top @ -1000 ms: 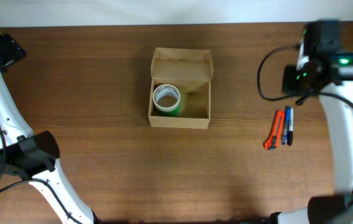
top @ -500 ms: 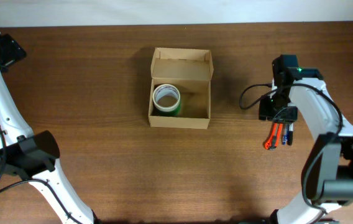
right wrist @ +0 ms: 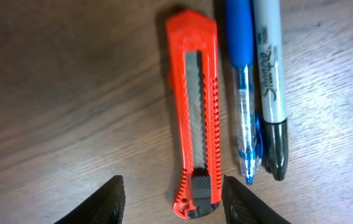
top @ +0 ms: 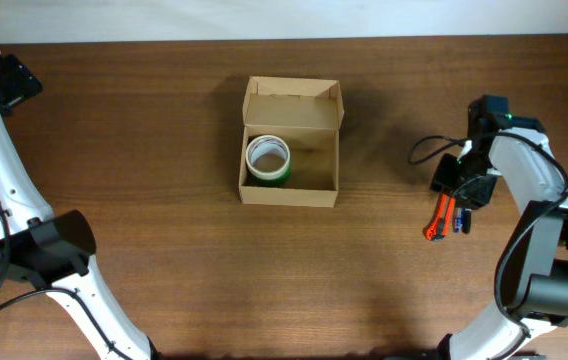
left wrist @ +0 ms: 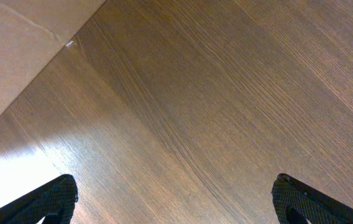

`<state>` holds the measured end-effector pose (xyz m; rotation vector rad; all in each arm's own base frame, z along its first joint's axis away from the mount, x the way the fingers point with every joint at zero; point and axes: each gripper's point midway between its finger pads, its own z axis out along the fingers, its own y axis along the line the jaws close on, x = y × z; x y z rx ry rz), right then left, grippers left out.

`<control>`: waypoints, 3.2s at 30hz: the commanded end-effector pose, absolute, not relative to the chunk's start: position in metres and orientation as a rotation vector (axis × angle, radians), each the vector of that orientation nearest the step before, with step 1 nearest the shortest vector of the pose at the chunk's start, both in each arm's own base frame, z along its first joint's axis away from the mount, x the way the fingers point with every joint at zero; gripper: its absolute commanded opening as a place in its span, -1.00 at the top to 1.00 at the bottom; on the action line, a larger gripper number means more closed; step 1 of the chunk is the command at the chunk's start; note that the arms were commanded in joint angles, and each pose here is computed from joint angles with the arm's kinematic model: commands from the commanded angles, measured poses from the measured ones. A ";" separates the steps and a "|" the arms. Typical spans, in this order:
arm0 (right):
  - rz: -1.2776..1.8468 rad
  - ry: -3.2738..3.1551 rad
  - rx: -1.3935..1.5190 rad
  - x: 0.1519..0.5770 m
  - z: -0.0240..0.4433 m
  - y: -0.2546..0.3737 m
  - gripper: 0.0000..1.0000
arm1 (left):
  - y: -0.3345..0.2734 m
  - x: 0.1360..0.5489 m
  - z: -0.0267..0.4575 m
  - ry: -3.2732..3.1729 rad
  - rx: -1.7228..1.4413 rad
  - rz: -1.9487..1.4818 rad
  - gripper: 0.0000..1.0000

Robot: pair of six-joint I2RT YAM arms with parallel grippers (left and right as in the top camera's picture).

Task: Pack container
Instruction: 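Move the right gripper to the orange box cutter and grasp it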

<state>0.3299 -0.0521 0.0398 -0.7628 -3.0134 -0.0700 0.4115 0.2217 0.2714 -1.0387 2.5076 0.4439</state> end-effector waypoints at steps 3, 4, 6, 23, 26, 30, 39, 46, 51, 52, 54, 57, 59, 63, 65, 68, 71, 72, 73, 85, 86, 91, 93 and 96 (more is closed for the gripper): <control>-0.065 -2.974 -0.763 0.316 0.026 -0.049 -0.06 | 0.222 0.406 0.282 2.473 -1.058 0.433 -1.00; -0.062 -2.967 -0.757 0.313 0.023 -0.049 -0.07 | 0.222 0.406 0.282 2.473 -1.058 0.433 -1.00; -0.037 -2.956 -0.754 0.308 0.020 -0.050 -0.07 | 0.222 0.406 0.282 2.473 -1.058 0.433 -0.99; 0.008 -2.952 -0.779 0.299 0.004 -0.062 -0.13 | 0.222 0.406 0.282 2.473 -1.058 0.433 -1.00; 0.007 -2.961 -0.782 0.301 0.002 -0.063 -0.08 | 0.222 0.406 0.282 2.473 -1.058 0.433 -1.00; 0.007 -2.948 -0.779 0.302 -0.006 -0.062 0.37 | 0.222 0.406 0.282 2.473 -1.058 0.433 -1.00; -0.046 -2.974 -0.791 0.313 -0.009 -0.059 0.93 | 0.222 0.406 0.282 2.473 -1.058 0.433 -1.00; -0.068 -3.015 -0.764 0.334 0.020 -0.061 0.93 | 0.222 0.406 0.282 2.473 -1.058 0.433 -1.00; -0.053 -3.085 -0.639 0.348 0.041 -0.063 0.91 | 0.222 0.406 0.282 2.473 -1.058 0.433 -0.99; -0.053 -3.116 -0.553 0.354 0.048 -0.060 0.84 | 0.222 0.406 0.282 2.473 -1.058 0.433 -1.00; -0.037 -3.138 -0.454 0.358 0.056 -0.057 0.75 | 0.222 0.406 0.282 2.473 -1.058 0.432 -1.00; -0.042 -3.139 -0.400 0.358 0.058 -0.048 0.58 | 0.222 0.406 0.282 2.473 -1.058 0.433 -1.00; -0.042 -3.138 -0.359 0.358 0.057 -0.039 0.39 | 0.222 0.406 0.282 2.473 -1.058 0.433 -1.00; -0.022 -3.202 -0.242 0.372 0.057 -0.016 0.10 | 0.222 0.406 0.282 2.473 -1.058 0.433 -1.00; -0.012 -3.233 -0.204 0.380 0.056 -0.008 0.04 | 0.222 0.406 0.282 2.473 -1.058 0.433 -1.00; -0.013 -3.241 -0.168 0.386 0.048 0.001 0.02 | 0.222 0.406 0.282 2.473 -1.058 0.433 -1.00; 0.008 -3.203 -0.164 0.385 0.031 0.000 0.02 | 0.222 0.406 0.282 2.473 -1.058 0.433 -1.00; 0.009 -3.183 -0.168 0.383 0.024 -0.002 0.02 | 0.222 0.406 0.282 2.473 -1.058 0.433 -1.00; 0.010 -3.170 -0.168 0.382 0.019 -0.002 0.02 | 0.222 0.406 0.282 2.473 -1.058 0.433 -1.00; 0.012 -3.082 -0.134 0.373 -0.017 0.006 0.03 | 0.222 0.406 0.282 2.473 -1.058 0.433 -1.00; 0.013 -3.084 -0.134 0.374 -0.017 0.006 0.03 | 0.222 0.406 0.282 2.473 -1.058 0.433 -1.00; 0.023 -3.083 -0.143 0.374 -0.017 0.005 0.78 | 0.222 0.406 0.282 2.473 -1.058 0.433 -1.00; 0.024 -3.082 -0.143 0.373 -0.017 0.005 0.86 | 0.222 0.406 0.282 2.473 -1.058 0.433 -1.00; 0.023 -3.077 -0.142 0.372 -0.016 0.005 0.85 | 0.222 0.406 0.282 2.473 -1.058 0.433 -1.00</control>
